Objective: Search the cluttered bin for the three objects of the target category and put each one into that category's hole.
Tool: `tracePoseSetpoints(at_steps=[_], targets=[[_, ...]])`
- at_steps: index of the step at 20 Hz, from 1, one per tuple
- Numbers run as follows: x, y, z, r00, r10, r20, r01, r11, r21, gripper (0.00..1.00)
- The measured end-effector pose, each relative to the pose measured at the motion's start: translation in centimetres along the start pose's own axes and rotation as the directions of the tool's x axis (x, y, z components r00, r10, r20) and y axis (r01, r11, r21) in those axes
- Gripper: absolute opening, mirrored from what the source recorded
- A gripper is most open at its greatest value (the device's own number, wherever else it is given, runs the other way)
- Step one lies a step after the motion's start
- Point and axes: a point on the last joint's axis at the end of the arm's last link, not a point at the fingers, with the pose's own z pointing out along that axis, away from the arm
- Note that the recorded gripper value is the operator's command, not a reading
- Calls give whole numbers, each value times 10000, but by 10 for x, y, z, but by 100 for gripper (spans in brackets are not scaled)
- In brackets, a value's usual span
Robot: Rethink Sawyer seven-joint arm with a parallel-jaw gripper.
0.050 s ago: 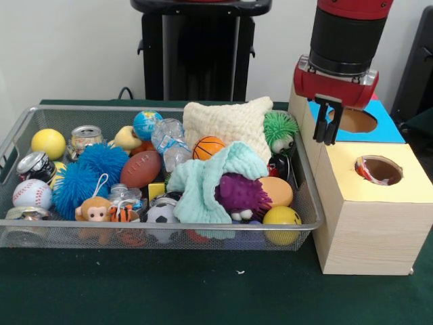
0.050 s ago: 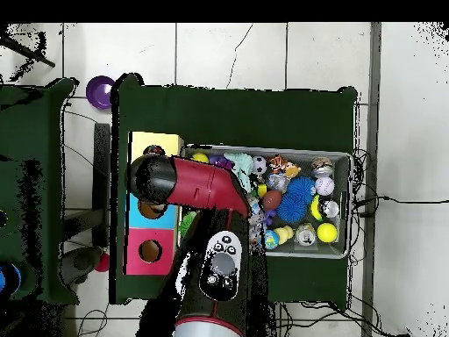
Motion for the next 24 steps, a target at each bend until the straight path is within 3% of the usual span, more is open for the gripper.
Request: tracePoseSetpoints(at_steps=[10,24], targets=[[-8,7,-16,9998,20,-174,-22,9999,-102,0],[-12,13,-20,9991,359,-243,-368,9986,-392,0]])
